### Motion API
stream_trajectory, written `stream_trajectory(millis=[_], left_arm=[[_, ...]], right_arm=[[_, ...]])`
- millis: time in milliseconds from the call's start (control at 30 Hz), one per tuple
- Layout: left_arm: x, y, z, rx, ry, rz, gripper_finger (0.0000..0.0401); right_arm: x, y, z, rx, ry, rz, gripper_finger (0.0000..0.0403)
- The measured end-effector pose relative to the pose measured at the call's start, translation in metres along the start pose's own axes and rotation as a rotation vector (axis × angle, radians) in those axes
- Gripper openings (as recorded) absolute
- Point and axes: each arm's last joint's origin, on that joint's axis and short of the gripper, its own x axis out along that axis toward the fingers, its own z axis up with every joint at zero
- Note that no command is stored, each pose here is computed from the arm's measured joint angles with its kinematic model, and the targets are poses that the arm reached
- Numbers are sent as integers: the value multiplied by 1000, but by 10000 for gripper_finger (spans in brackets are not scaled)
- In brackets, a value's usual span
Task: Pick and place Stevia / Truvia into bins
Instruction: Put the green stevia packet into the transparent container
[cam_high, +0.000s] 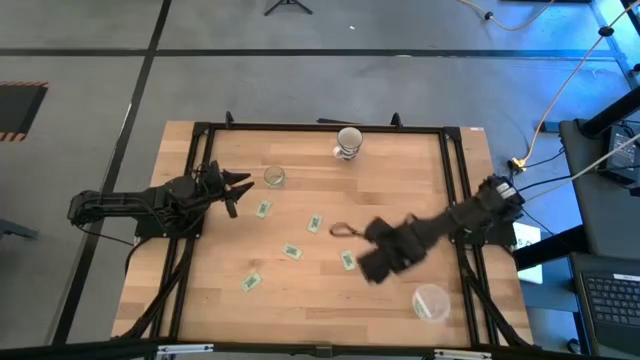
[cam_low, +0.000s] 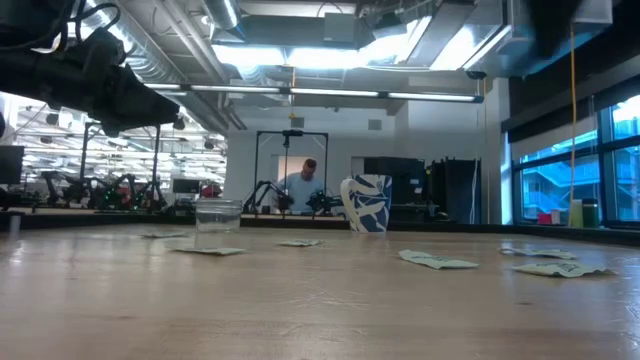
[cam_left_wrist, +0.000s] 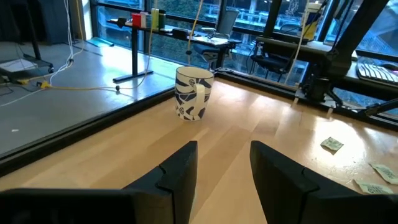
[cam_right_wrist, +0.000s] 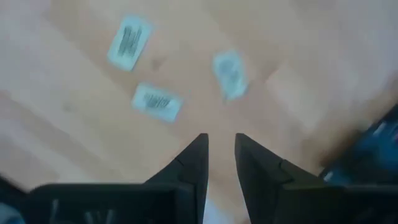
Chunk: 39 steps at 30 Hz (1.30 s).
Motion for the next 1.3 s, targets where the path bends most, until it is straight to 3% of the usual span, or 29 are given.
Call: stream_trajectory(millis=[100,333,500,767,1033,1300], left_arm=[[0,0,0,0,0,0,143],[0,0,0,0,0,0,143],[0,0,0,1,0,0,143],[0,0,0,3,0,1,143],[0,0,0,3,-1,3,143],[0,0,0,4,1,3,143]], right_arm=[[2,-14,25,-148,-20,-16,83],[1,-46,56,-146,-82,-57,83],[-5,-91,51,6,-85,2,83],[11,-148,22,310,-145,255,83],[70,-145,8,455,-110,269,83],[118,-129,4,489,-39,441,83]])
